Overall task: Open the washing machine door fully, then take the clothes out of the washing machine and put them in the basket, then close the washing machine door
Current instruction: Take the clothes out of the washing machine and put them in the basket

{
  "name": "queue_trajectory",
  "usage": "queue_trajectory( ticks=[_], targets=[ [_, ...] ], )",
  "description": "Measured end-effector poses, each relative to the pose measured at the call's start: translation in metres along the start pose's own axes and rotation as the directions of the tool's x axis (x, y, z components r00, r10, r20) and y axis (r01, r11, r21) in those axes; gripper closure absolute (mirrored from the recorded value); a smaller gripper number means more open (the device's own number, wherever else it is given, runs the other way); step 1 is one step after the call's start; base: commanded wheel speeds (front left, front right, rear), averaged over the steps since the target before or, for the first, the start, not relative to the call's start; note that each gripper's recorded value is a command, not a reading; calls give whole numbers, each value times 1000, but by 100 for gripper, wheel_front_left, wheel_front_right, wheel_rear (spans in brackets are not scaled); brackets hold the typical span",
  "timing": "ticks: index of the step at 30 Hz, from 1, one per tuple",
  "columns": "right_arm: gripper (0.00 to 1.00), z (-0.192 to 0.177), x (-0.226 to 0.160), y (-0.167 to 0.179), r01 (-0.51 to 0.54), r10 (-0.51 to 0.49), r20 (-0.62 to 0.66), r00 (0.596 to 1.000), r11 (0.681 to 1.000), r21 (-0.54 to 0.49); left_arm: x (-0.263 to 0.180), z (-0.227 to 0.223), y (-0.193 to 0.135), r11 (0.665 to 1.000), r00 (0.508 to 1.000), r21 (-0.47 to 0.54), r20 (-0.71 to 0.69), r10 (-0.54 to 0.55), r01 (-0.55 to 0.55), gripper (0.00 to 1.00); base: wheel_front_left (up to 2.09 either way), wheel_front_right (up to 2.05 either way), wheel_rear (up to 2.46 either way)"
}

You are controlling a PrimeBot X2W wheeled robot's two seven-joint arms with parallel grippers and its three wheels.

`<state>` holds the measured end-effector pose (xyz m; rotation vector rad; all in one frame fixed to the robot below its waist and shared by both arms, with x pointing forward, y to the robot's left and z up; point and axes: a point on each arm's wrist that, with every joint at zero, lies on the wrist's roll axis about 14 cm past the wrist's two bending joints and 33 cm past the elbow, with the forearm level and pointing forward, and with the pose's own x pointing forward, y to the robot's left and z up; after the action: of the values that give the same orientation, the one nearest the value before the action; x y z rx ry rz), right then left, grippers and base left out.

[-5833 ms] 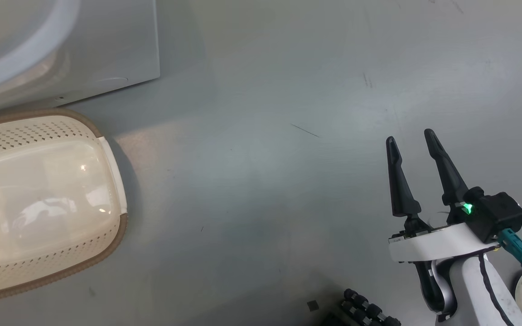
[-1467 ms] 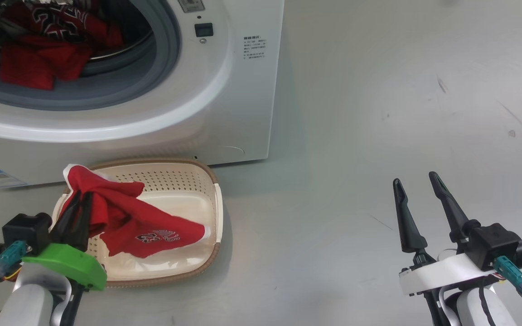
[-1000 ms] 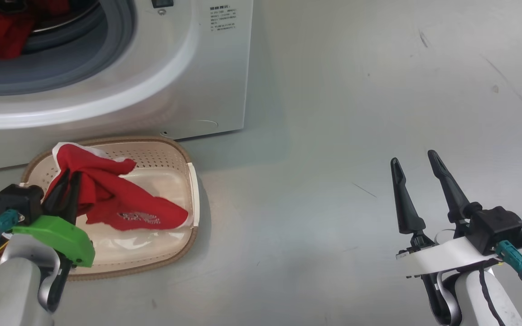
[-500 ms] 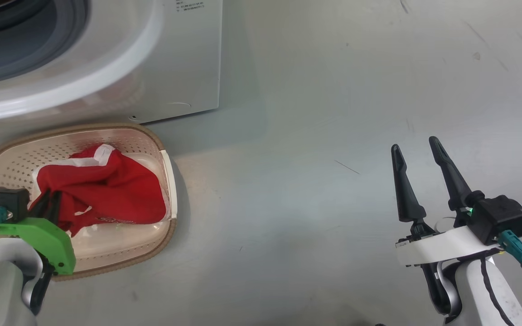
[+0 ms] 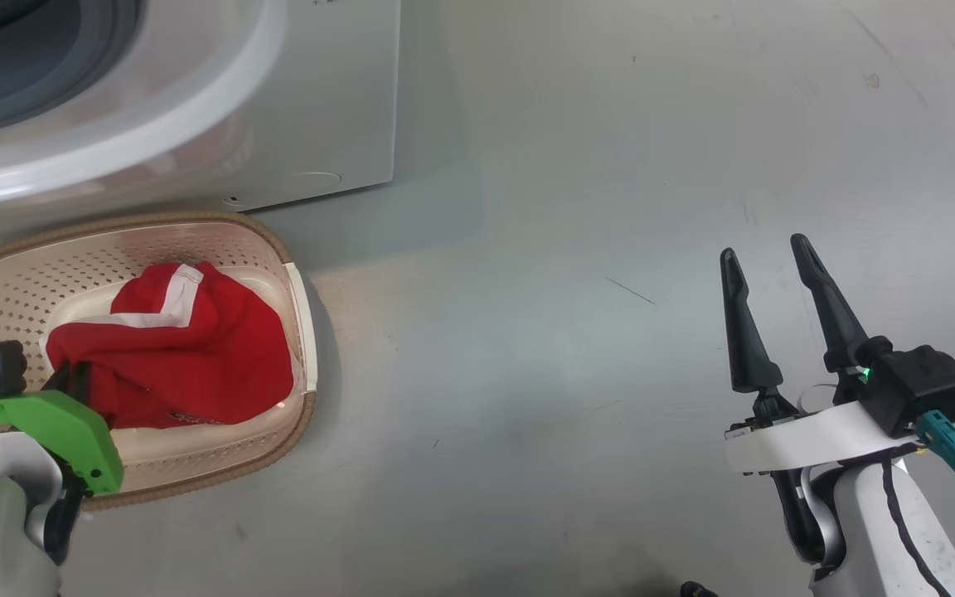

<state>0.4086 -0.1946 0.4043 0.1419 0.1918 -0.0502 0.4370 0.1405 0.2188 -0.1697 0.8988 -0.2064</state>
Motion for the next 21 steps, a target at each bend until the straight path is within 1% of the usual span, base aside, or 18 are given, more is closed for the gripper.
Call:
queue_trajectory(
  ticks=[1,2,3,10,13,17,21],
  targets=[
    [0,0,0,0,-1,1,0,1000,1000,0,1,2,-1,1000,1000,-3,3,-1,1,85,0,0,0],
    [0,0,0,1,-2,2,-1,1000,1000,0,2,3,-1,1000,1000,-4,4,-1,1,9,0,0,0],
    [0,0,0,1,-2,2,-1,1000,1000,1,2,3,-1,1000,1000,-6,3,1,-1,0,0,0,0],
    [0,3,2,4,-11,11,10,1000,1000,3,-2,-3,-3,1000,1000,-15,-8,9,-9,0,0,0,0],
    [0,6,1,5,-15,15,18,1000,1000,4,-5,0,-4,1000,1000,-13,11,9,-8,0,0,0,0],
    [0,11,0,7,-20,20,30,999,1000,6,-11,10,-6,1000,998,-7,61,9,-8,0,0,0,0],
    [0,18,-1,9,-29,28,53,998,1000,4,-18,30,-17,1000,988,-1,152,-12,13,0,0,0,0]
  ],
)
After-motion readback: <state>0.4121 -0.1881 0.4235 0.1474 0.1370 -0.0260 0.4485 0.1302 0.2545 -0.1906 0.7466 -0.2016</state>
